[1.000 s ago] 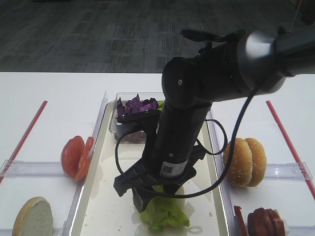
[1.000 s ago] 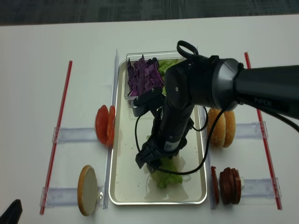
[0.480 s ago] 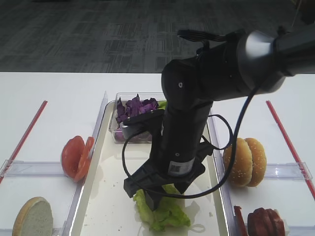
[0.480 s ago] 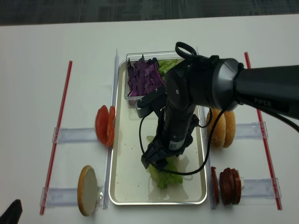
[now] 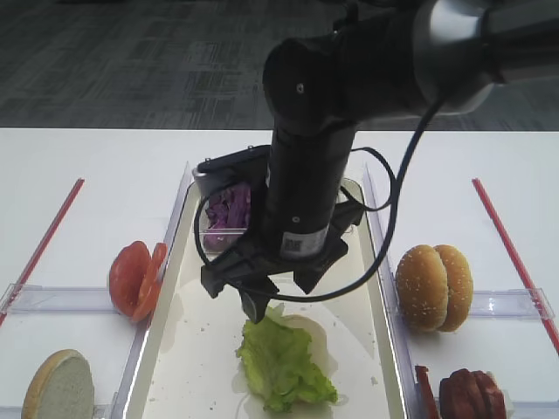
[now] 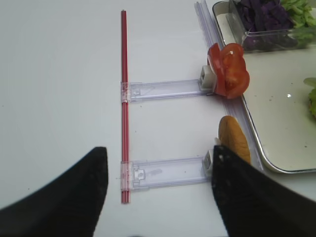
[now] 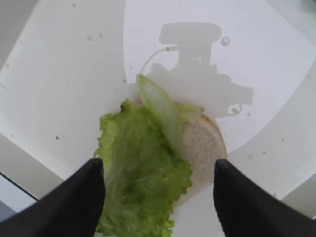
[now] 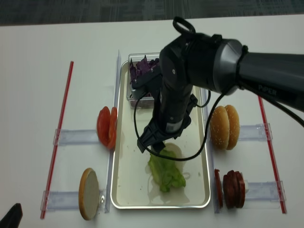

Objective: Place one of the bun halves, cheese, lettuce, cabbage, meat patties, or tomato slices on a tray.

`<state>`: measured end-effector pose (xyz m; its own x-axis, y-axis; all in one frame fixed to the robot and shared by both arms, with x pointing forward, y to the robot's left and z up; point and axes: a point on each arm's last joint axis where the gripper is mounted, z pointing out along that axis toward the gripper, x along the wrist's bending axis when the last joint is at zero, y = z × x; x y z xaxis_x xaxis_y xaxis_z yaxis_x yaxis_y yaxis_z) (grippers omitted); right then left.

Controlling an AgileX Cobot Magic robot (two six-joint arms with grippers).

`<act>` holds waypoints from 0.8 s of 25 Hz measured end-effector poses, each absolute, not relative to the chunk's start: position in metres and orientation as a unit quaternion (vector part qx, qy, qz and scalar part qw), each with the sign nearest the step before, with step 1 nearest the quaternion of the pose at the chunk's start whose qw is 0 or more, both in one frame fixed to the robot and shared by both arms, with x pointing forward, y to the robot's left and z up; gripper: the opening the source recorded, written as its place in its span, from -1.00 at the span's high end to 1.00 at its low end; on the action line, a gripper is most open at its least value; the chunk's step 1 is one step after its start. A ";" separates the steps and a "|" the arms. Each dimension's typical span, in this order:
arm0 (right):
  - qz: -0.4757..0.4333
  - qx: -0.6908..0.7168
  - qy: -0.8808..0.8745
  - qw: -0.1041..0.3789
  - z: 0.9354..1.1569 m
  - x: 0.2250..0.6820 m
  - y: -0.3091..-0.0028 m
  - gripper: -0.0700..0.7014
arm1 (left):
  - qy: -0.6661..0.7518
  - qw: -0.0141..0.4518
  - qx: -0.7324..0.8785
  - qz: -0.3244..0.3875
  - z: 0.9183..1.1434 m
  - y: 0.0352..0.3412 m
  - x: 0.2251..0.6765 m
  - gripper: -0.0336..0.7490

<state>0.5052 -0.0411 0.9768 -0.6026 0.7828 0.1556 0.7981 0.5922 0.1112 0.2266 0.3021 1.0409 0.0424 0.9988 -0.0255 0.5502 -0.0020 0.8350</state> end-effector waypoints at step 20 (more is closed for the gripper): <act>-0.096 -0.428 -0.898 0.037 1.036 0.518 -0.030 -0.48 | 0.613 0.350 0.631 0.320 1.041 0.302 0.227 -0.19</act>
